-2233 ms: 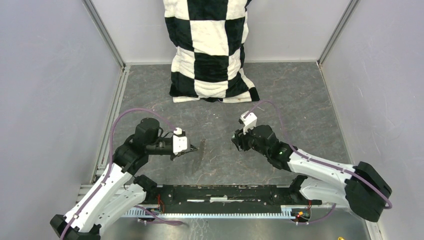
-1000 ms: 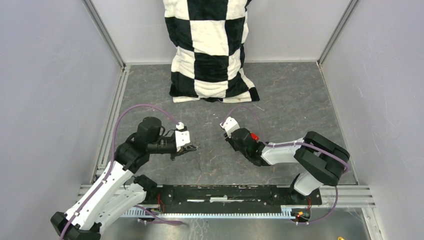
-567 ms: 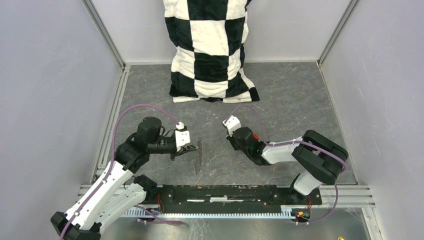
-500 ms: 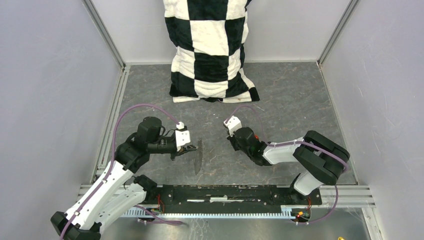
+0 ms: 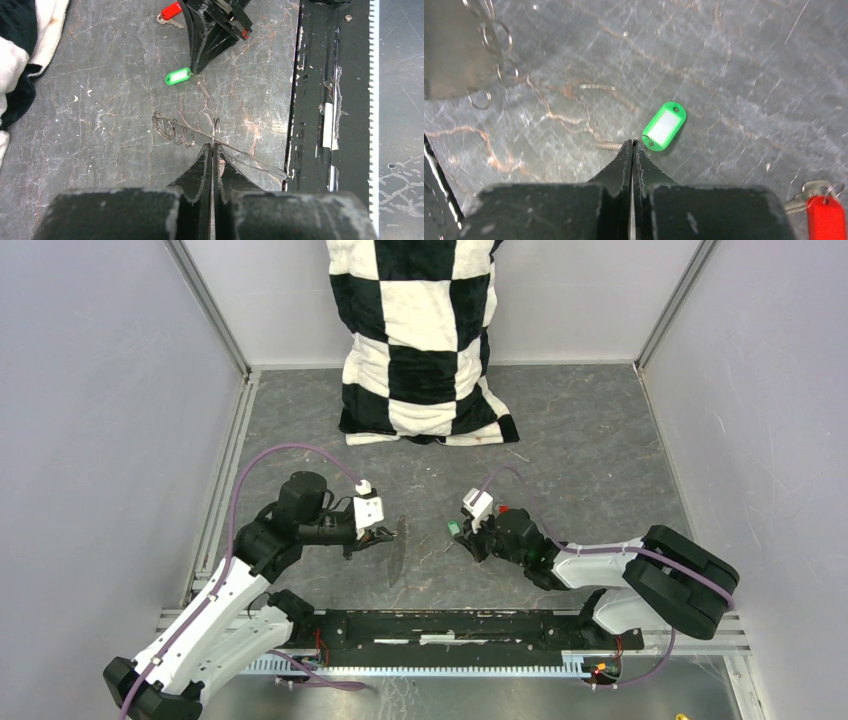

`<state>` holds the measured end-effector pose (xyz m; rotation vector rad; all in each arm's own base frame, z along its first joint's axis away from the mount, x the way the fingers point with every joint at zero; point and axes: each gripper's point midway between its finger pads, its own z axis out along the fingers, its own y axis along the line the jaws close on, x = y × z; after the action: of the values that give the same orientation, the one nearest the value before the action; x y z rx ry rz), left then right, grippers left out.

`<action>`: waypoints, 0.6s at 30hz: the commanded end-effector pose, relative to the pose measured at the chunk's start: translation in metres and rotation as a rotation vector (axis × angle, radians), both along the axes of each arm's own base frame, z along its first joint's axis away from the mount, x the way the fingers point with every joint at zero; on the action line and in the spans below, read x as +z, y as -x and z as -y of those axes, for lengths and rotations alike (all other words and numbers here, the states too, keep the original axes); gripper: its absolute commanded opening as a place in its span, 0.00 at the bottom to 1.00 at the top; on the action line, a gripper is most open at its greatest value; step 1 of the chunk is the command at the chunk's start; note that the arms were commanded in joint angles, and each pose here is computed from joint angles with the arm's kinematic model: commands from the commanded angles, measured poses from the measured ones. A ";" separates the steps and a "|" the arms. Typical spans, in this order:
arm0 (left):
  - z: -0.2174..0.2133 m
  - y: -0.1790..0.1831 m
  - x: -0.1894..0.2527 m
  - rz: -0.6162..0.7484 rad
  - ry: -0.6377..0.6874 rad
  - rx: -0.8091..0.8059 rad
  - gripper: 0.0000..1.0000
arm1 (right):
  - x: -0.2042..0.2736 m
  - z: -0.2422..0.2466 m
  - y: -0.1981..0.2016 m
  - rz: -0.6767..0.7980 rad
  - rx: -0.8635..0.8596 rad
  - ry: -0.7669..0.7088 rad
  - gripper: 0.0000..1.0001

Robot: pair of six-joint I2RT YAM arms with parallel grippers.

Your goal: Put the keys on the keyring

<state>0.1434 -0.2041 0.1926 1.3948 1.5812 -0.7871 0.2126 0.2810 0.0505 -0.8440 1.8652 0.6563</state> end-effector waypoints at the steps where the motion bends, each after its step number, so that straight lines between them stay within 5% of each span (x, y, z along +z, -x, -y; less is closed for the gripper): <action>1: 0.005 -0.007 0.024 0.048 0.054 0.016 0.02 | 0.005 0.000 0.010 -0.021 0.023 -0.078 0.00; 10: 0.005 -0.005 0.028 0.050 0.068 0.014 0.02 | -0.007 0.013 0.010 -0.057 -0.019 -0.067 0.02; 18: 0.006 -0.003 0.030 0.053 0.074 0.003 0.02 | 0.004 0.014 0.015 -0.075 -0.031 -0.114 0.52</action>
<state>0.1429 -0.2041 0.1953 1.3887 1.5716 -0.7864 0.1963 0.2613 0.0313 -0.7663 1.9487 0.7200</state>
